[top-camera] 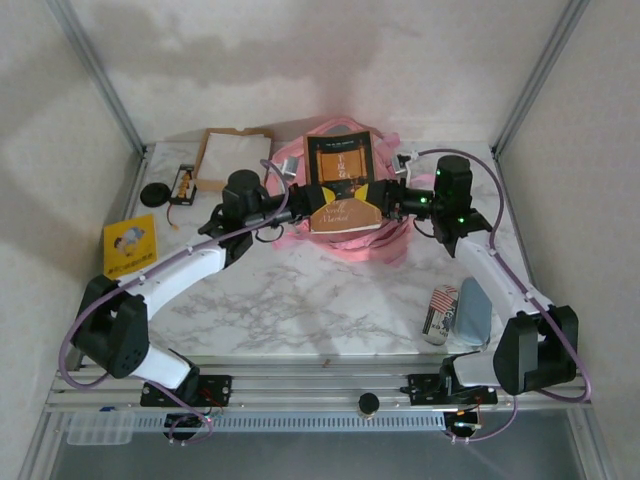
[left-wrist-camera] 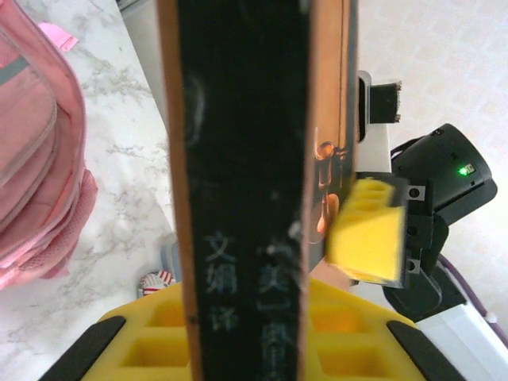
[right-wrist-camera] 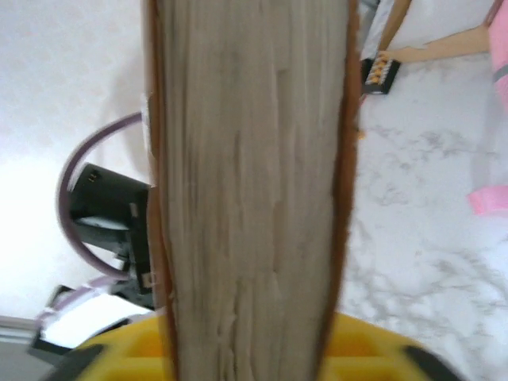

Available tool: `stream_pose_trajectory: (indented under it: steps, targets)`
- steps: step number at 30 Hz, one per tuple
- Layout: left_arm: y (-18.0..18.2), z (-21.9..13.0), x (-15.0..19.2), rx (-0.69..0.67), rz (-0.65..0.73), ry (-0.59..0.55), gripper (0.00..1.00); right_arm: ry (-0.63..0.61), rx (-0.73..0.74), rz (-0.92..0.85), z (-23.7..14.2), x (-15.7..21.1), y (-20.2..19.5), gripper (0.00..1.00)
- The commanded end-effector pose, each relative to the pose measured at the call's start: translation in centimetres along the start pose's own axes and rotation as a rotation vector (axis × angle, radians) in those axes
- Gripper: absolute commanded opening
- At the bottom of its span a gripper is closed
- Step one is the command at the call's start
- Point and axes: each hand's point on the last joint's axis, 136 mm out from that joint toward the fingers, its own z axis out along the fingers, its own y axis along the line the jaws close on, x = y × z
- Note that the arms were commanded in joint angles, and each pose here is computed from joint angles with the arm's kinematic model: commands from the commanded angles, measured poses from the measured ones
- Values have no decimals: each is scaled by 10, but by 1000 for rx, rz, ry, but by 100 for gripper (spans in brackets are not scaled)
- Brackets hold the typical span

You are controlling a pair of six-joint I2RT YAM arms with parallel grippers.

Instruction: Pack the student bag

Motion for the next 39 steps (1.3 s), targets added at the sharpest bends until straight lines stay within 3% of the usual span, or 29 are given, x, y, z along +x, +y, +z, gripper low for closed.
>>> stream_pose_trajectory:
  steps: [1, 3, 6, 12, 18, 23, 39]
  targets:
    - [13, 5, -6, -71, 53, -17, 0, -31, 29, -72, -9, -11, 3, 5]
    - [17, 8, -4, -106, 86, 5, 6, -59, 65, -75, -15, -17, -5, 0]
    - [29, 12, -6, -217, 203, 40, 40, -116, 169, -61, -36, -30, -25, 0]
    - [90, 27, -6, -595, 507, 215, 65, -312, 390, 20, -108, -56, -73, 0]
    - [141, 64, 6, -797, 724, 382, 74, -469, 476, 103, -168, -64, -106, 0]
    - [162, 98, 24, -820, 859, 481, 81, -523, 509, 138, -189, -65, -118, 0]
    - [212, 146, 23, -864, 946, 514, 90, -535, 494, 141, -192, -65, -119, 0]
